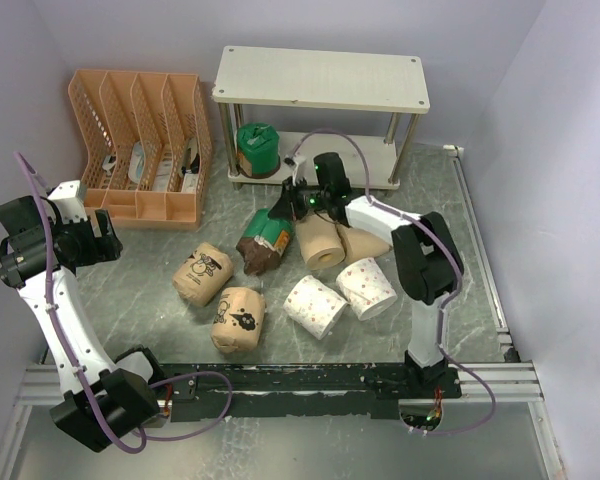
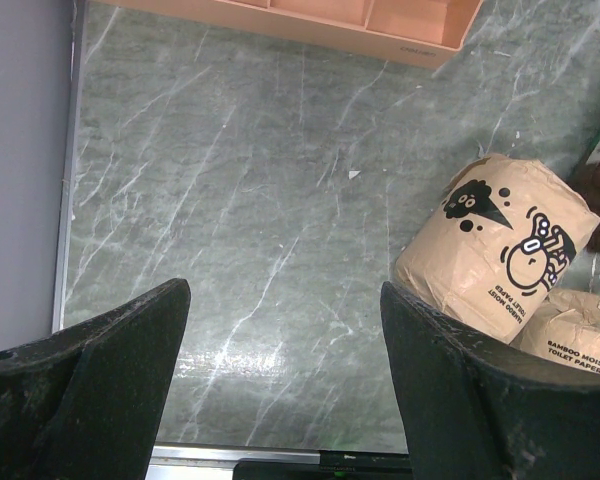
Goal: Place and organize the paper towels onto the shelf
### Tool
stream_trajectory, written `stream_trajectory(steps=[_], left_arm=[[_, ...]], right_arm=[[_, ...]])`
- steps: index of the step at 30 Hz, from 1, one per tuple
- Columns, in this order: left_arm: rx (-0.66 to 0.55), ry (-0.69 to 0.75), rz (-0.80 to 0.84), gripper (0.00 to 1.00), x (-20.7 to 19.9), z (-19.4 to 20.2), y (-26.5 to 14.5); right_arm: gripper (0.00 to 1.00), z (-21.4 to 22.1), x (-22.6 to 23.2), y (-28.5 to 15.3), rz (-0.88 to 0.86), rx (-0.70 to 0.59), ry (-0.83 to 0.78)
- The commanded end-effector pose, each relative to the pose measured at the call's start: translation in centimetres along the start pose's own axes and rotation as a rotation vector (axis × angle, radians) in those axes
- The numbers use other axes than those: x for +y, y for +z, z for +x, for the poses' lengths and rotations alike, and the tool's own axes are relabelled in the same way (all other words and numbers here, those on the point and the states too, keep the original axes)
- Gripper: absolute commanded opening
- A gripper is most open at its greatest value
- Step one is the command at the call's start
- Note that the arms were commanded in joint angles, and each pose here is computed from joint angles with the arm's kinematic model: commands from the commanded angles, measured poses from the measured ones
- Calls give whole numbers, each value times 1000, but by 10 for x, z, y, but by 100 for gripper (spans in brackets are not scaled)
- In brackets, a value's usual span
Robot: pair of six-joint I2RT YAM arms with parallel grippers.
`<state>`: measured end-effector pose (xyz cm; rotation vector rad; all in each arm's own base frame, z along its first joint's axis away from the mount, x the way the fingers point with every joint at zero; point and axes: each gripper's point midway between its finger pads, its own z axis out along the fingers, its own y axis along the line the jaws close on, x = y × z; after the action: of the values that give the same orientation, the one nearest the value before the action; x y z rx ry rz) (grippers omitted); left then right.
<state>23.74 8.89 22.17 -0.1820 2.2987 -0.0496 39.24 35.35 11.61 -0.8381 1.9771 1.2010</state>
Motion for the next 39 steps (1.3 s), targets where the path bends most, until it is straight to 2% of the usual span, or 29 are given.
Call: stream_trajectory(steps=[1, 5, 11, 23, 30, 39], left_arm=[[-34, 8, 7, 88, -1, -7, -4], [-30, 6, 10, 88, -1, -6, -3], [-25, 5, 12, 88, -1, -5, -3], [-31, -1, -4, 88, 1, -6, -4], [-29, -3, -8, 88, 2, -6, -3], [-32, -3, -12, 88, 2, -6, -4]], right_arm=[[0, -90, 11, -42, 237, -134, -201], [0, -127, 28, -63, 413, -157, -388], [0, -159, 32, -90, 676, -168, -617], [0, -187, -24, -102, 1212, -116, -953], [0, -205, -36, -94, 1331, -163, -1068], [0, -201, -59, -67, 1438, -88, -1236]])
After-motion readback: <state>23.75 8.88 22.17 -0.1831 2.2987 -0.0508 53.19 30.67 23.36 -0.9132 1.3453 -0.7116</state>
